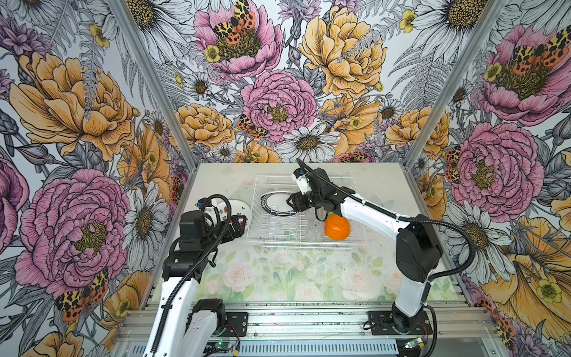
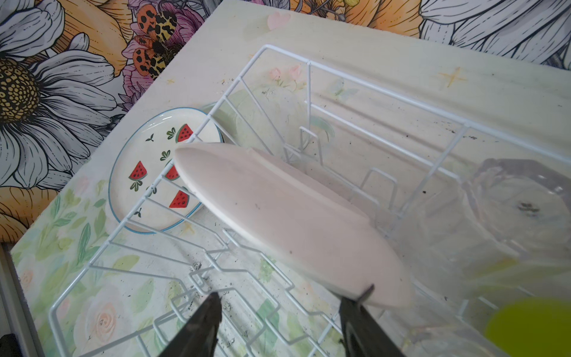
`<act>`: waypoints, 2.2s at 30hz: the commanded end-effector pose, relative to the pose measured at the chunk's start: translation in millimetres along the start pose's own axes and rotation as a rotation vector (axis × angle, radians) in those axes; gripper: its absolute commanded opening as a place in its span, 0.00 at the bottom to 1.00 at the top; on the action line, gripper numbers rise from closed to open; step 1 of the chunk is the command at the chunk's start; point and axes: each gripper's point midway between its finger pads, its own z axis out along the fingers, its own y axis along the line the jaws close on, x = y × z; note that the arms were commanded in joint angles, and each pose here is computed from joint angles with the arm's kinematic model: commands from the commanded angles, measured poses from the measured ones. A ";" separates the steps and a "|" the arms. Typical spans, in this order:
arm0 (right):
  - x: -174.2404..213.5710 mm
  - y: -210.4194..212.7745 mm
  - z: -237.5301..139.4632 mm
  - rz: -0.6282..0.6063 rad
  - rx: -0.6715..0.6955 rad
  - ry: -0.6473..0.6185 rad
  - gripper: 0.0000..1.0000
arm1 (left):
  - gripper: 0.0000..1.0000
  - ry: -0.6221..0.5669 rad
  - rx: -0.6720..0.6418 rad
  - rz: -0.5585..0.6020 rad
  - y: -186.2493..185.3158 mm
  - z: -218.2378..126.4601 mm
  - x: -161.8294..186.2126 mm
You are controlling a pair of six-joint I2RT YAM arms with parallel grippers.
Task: Unload the mixed dishes from the dish rack
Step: 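Lower the right gripper onto the green-and-red-rimmed plate's rim and close, then lift the green-and-red-rimmed plate upright out of the rack with the right gripper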
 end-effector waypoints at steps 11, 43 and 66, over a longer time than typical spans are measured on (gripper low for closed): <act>-11.4 -9.4 12.6 -0.099 0.004 -0.011 0.64 | 0.99 -0.002 -0.029 -0.027 11.4 5.2 -3.6; -5.3 7.1 18.4 -0.317 0.058 0.000 0.25 | 0.99 0.004 -0.034 -0.123 30.5 14.2 -6.4; -35.5 18.1 -16.1 -0.464 0.161 -0.089 0.00 | 0.99 -0.027 0.015 -0.158 12.1 17.6 -6.5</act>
